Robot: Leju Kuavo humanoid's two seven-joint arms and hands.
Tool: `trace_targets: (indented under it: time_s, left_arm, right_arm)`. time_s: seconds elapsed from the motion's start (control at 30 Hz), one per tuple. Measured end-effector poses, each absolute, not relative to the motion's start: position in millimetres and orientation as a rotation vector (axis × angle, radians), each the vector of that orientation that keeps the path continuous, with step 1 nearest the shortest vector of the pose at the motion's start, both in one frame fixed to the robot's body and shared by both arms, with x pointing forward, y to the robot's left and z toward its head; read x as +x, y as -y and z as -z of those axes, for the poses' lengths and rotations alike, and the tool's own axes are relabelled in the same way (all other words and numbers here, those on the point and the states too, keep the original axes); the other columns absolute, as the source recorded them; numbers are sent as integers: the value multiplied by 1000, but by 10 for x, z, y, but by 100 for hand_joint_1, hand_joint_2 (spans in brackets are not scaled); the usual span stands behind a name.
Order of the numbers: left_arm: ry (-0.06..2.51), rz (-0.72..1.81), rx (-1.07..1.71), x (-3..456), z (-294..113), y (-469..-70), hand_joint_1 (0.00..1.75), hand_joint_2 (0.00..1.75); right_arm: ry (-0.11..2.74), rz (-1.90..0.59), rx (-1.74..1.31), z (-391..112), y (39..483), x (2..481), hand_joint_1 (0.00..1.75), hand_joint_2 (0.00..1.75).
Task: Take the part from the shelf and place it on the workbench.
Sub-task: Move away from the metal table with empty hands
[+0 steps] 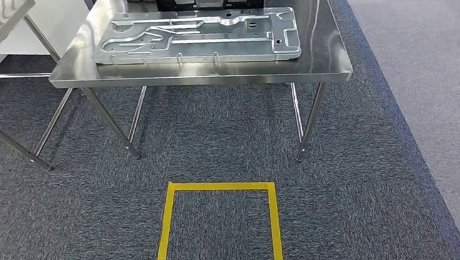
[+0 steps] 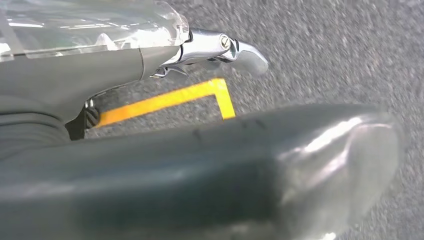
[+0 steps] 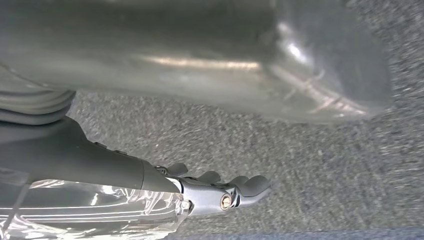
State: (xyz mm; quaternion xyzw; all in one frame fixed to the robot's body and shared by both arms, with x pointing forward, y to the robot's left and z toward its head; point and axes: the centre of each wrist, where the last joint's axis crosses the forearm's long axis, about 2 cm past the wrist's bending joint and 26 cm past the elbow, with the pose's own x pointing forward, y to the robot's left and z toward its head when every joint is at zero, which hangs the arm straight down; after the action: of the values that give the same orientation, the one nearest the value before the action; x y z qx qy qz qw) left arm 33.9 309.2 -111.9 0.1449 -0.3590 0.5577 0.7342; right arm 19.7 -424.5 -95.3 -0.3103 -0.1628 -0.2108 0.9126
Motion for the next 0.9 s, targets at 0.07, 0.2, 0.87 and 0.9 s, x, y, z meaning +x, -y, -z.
trace_targets:
  time_s: [0.07, 0.2, 0.87, 0.9]
  left_arm:
    - [794, -1226, 318, 357, 1117, -3101, 0, 0]
    - [799, -1226, 318, 370, 1116, -3108, 0, 0]
    - [673, -1219, 251, 379, 1118, -3036, 0, 0]
    - [670, -1218, 249, 378, 1118, -3033, 0, 0]
  right_arm:
    - [335, 434, -636, 957, 4233, 197, 0, 0]
    - [317, 431, -631, 961, 4219, 192, 0, 0]
    - [26, 250, -203, 1126, 3309, 136, 0, 175]
    - [21, 255, -191, 1128, 3283, 134, 0, 175]
